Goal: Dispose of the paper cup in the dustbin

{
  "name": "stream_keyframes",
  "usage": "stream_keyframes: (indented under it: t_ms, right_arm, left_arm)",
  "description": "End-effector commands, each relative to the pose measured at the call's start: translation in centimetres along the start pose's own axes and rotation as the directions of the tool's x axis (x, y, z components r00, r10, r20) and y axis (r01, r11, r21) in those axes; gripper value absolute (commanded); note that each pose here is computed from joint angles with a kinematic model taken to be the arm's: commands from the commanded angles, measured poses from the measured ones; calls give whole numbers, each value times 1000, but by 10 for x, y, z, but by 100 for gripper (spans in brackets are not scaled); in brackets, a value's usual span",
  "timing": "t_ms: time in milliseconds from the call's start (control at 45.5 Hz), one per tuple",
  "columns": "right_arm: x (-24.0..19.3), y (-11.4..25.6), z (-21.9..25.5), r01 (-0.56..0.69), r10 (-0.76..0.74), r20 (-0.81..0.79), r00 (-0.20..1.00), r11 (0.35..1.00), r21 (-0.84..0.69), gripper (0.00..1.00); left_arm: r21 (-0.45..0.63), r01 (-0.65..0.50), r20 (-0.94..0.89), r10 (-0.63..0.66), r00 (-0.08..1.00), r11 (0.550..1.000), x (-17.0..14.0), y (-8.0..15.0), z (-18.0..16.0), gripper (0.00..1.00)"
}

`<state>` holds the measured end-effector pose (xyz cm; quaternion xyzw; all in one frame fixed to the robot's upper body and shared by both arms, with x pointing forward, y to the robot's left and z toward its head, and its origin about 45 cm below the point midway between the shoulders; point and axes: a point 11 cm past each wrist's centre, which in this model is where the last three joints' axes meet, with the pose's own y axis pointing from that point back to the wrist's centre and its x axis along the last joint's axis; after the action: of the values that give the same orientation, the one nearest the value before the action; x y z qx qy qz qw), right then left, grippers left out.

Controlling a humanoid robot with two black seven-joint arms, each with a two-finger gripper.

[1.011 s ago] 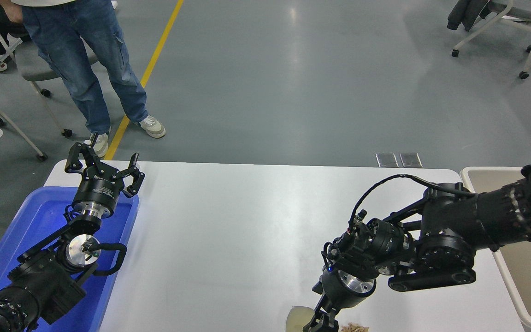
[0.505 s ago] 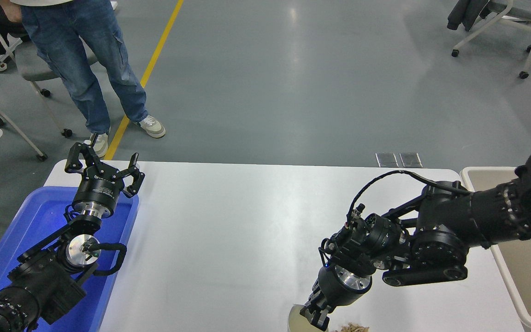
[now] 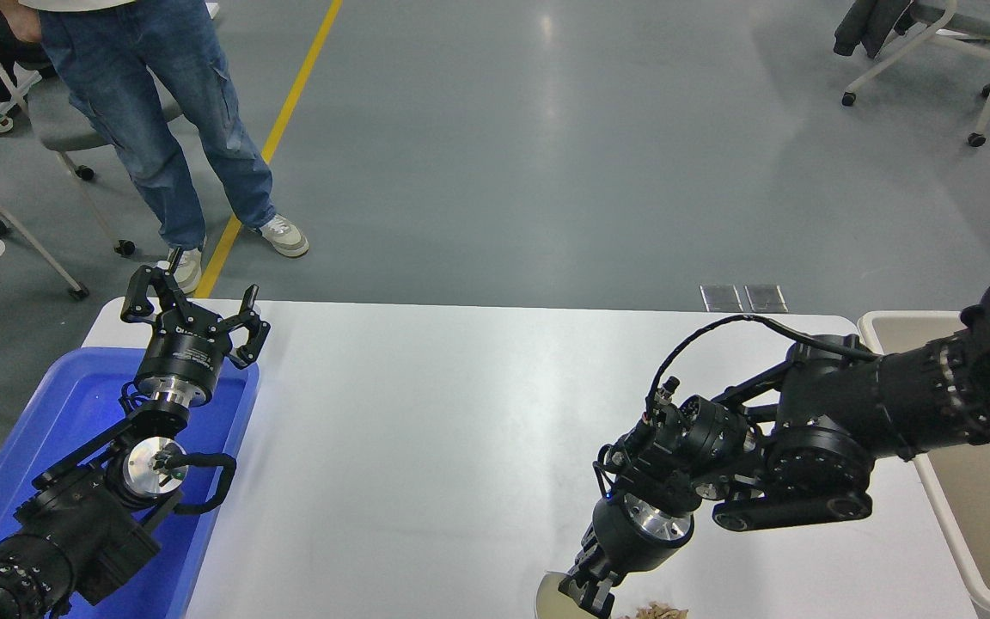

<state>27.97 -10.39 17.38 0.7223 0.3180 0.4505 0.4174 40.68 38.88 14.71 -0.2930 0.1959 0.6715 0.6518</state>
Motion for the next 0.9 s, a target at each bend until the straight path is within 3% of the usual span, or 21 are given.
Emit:
stream_keyframes:
  t_ms: [0,527,879]
  right_arm:
    - [22,52,3,-36,38,41,998,998,-47,0]
    - [93,159,-20,-124,137,91,986,982,-140,0]
    - [98,178,-1,-202,226,116,967,961,-188,0]
  left_arm:
    - [0,0,0,0,1000,1000,0,0,0,100]
    - [-1,0,-1,0,1000,1000,0,0,0,100]
    - [-1,-2,0,2,1000,1000,0,0,0,100]
